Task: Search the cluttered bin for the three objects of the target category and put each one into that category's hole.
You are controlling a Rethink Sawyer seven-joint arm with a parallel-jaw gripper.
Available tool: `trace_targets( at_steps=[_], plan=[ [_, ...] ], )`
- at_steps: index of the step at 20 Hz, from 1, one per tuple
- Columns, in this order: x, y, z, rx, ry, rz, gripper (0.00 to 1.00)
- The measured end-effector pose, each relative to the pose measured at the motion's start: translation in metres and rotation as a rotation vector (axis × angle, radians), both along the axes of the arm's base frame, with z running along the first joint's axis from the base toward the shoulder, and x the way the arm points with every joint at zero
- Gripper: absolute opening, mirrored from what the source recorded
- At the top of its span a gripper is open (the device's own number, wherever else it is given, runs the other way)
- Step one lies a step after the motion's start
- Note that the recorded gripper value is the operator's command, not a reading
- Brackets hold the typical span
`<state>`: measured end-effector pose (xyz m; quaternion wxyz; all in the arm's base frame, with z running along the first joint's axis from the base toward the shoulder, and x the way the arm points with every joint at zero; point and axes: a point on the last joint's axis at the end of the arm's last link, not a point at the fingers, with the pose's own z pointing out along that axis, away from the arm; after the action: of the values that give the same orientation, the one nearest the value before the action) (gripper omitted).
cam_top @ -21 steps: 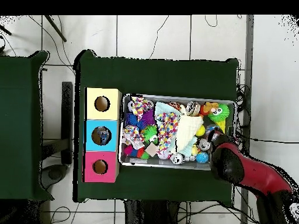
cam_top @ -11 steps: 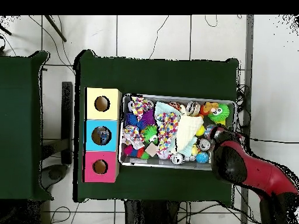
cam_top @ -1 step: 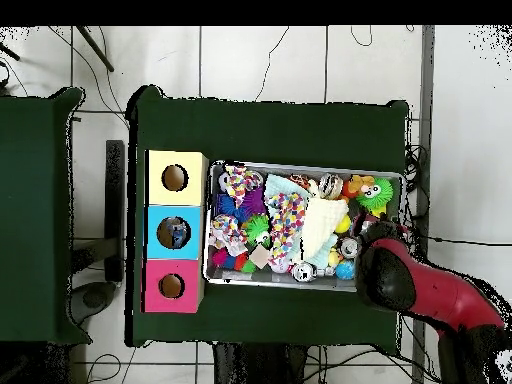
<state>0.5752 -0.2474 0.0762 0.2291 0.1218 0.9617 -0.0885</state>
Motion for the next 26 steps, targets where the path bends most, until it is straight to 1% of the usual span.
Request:
trace_targets(
  at_steps=[5, 11, 19, 23, 24, 26],
  plan=[
    [-0.001, 0.004, -0.005, 0.006, 0.009, 0.004, 1.0],
    [-0.006, 0.017, -0.023, 0.03, 0.037, 0.012, 1.0],
    [-0.014, 0.024, -0.043, 0.057, 0.066, 0.012, 1.0],
    [-0.02, 0.031, -0.057, 0.076, 0.088, 0.014, 1.0],
    [-0.023, 0.035, -0.064, 0.084, 0.099, 0.016, 1.0],
    [-0.024, 0.037, -0.067, 0.087, 0.104, 0.018, 1.0]
  ],
)
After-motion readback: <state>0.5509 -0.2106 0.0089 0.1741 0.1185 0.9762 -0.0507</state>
